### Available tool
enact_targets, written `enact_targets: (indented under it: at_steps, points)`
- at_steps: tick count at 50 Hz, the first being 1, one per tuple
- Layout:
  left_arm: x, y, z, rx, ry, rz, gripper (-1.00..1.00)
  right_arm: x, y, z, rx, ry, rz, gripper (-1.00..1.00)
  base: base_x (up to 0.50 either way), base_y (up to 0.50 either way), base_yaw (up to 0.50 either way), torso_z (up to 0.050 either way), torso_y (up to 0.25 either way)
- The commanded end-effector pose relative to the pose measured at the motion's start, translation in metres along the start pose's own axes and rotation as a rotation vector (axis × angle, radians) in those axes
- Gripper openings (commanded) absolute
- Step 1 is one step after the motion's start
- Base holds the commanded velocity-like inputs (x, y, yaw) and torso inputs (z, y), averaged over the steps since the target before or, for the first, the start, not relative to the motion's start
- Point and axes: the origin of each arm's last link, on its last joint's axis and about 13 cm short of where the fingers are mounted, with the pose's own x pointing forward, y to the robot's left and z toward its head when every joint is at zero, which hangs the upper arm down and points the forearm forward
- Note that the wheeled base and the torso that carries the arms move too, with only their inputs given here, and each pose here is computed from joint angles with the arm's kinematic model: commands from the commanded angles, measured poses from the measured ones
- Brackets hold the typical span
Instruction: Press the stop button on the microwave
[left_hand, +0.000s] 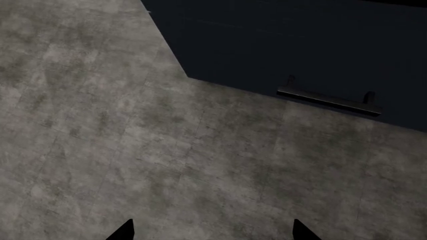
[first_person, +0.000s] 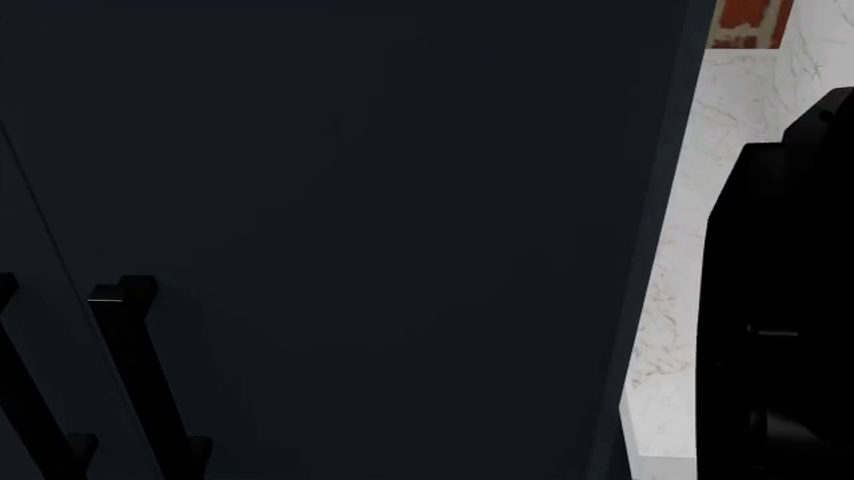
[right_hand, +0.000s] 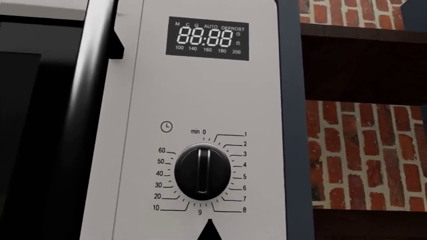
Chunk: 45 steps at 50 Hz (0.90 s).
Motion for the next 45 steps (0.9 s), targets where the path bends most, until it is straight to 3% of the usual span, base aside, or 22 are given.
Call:
enact_targets:
  at_steps: [1, 45]
  points:
    - [0.000, 0.000, 0.000, 0.000, 0.000, 0.000, 1.00, -0.006, -0.001, -0.009, -0.015, 0.023, -0.001, -1.00, 0.00, 0.00, 0.00, 0.000, 0.000]
    - [0.000, 0.000, 0.000, 0.000, 0.000, 0.000, 1.00, -0.010, -0.002, -0.030, -0.033, 0.080, 0.026, -1.00, 0.00, 0.00, 0.00, 0.000, 0.000]
